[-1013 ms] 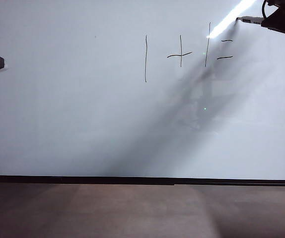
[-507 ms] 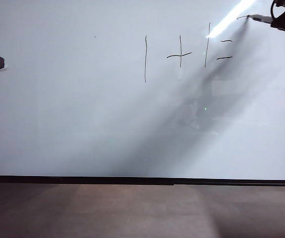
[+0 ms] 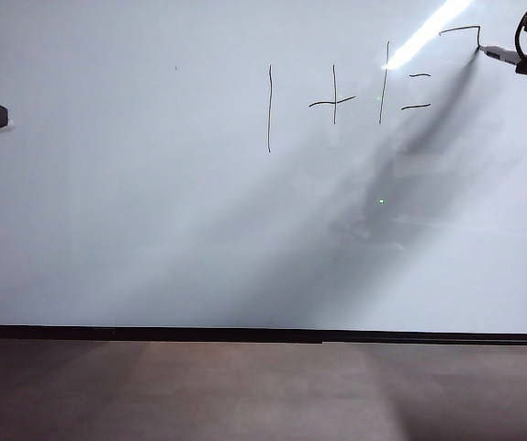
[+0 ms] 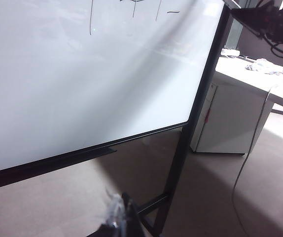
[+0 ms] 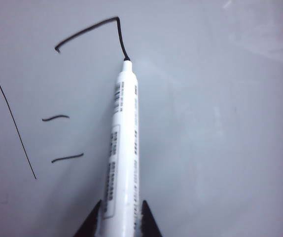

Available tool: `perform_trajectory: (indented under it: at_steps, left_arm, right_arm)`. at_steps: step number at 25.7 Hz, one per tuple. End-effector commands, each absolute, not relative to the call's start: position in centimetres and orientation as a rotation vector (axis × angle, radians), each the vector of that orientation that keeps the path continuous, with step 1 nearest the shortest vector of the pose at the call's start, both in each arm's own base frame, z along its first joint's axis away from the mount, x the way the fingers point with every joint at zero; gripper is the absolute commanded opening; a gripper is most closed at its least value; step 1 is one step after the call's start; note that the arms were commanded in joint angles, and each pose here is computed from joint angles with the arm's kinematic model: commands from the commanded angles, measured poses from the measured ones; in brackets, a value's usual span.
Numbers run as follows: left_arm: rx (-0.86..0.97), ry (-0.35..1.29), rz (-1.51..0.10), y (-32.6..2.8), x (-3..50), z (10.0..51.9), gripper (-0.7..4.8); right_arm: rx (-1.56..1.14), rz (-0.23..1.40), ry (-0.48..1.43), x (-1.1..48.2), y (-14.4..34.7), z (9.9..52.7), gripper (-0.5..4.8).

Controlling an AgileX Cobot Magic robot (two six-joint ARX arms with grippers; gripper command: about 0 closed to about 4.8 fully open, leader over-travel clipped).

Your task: Reach to the right to find the marker pen, pick it up, and write the answer to the math problem on the whiteboard.

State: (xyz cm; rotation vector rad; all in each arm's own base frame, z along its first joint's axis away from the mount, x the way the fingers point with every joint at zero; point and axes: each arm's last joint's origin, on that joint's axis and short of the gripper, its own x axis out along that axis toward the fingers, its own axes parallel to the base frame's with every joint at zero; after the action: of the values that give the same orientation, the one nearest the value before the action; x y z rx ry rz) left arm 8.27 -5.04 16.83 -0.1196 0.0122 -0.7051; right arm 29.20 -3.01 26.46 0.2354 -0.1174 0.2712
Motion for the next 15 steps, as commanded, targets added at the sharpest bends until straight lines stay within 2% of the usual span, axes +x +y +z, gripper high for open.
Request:
perform_trajectory:
  at_steps: [1, 8, 15]
  left_arm:
    - [-0.116, 0.001, -0.705, -5.0, 8.3, 16.9, -0.05]
    - [-0.116, 0.001, -0.705, -5.0, 8.3, 16.9, -0.04]
    - [-0.116, 0.002, -0.705, -5.0, 8.3, 16.9, -0.05]
  right_arm:
    - [0.244, 0.257, -0.104, 29.0, -3.0, 26.0, -0.08]
    - [0.258, 0.334, -0.127, 28.0, -2.6, 25.9, -0.08]
    - [0.261, 0.406, -0.103, 28.7, -0.2, 25.4, -0.08]
